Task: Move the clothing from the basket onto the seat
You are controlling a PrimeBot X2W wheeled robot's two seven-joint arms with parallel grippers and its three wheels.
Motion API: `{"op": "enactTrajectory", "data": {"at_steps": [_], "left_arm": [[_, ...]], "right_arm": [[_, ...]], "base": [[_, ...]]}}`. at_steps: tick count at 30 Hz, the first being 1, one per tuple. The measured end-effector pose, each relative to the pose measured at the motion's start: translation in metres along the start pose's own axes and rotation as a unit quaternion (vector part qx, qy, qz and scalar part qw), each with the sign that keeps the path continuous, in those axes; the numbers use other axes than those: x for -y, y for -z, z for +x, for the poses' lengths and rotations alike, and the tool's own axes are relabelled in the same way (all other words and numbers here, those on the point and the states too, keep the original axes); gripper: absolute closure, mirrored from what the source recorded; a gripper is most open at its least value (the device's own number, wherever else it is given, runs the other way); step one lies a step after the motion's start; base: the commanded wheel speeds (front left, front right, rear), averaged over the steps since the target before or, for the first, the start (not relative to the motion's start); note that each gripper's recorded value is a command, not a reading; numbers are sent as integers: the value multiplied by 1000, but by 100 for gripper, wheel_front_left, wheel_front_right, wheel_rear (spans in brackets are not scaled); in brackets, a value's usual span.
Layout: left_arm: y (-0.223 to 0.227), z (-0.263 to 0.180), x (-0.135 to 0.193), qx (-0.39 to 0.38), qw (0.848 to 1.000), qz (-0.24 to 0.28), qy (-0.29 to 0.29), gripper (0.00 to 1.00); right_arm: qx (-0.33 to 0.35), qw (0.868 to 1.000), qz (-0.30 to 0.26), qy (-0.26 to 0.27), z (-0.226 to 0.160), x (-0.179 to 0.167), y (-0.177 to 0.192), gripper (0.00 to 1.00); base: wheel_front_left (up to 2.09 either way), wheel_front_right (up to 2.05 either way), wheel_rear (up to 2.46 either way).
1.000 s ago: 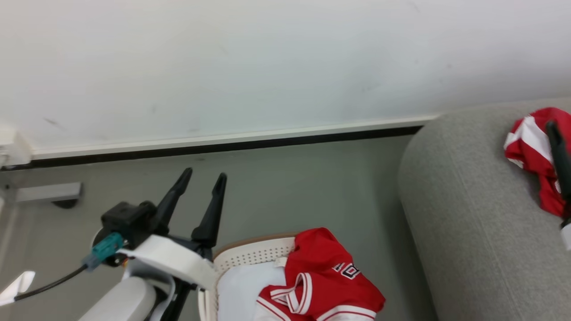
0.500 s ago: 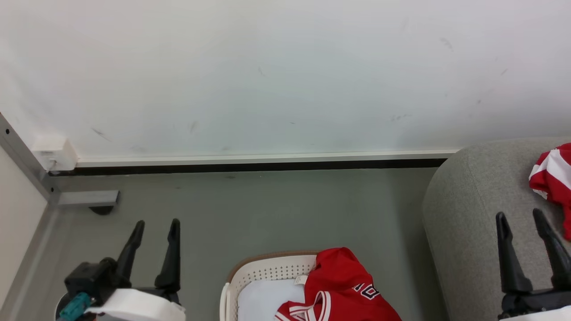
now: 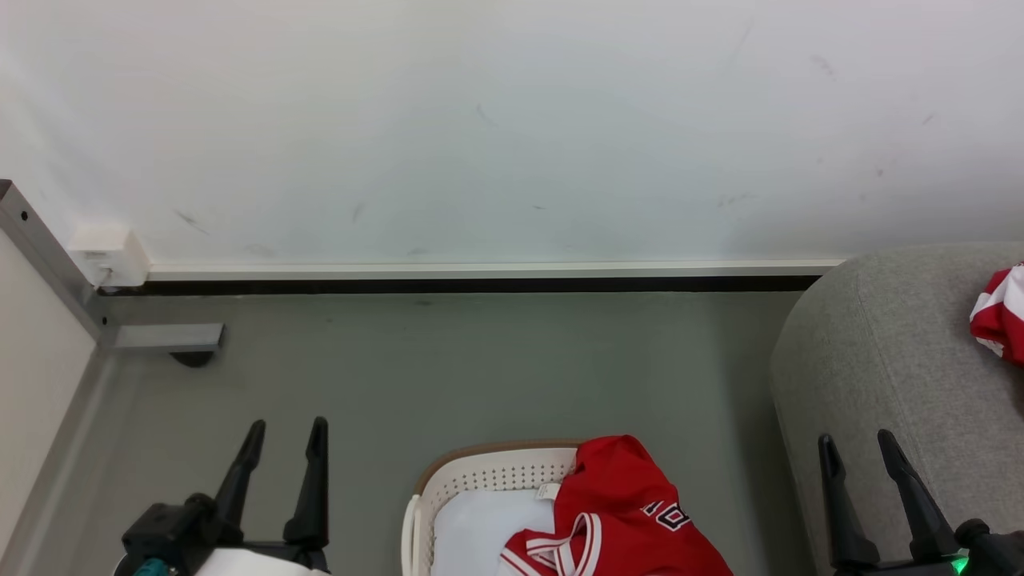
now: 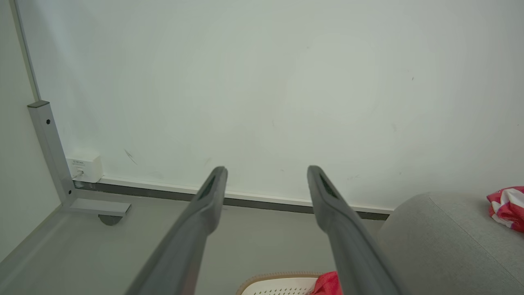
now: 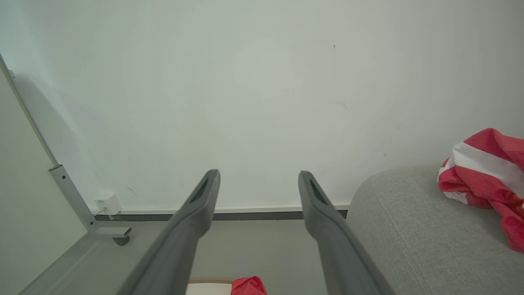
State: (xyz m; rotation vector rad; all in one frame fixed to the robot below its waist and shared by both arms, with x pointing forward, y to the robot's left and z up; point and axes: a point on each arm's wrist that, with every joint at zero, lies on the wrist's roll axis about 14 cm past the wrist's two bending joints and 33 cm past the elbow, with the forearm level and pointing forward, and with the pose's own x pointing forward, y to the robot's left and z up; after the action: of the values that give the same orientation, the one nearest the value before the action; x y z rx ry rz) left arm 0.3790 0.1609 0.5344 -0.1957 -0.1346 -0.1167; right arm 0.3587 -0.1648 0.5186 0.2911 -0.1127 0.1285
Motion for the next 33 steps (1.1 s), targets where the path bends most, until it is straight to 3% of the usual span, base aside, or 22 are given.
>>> {"op": "enactTrajectory", "data": {"at_steps": [23, 33], "left_arm": [[11, 8, 11, -4, 1000, 3, 23, 0], [39, 31, 52, -40, 995, -2, 97, 0]], "right_arm": [[10, 1000, 2, -2, 9, -4, -4, 0], [23, 999, -32, 22, 19, 24, -18, 0]], "base": [[0, 0, 0], [0, 0, 0]]}}
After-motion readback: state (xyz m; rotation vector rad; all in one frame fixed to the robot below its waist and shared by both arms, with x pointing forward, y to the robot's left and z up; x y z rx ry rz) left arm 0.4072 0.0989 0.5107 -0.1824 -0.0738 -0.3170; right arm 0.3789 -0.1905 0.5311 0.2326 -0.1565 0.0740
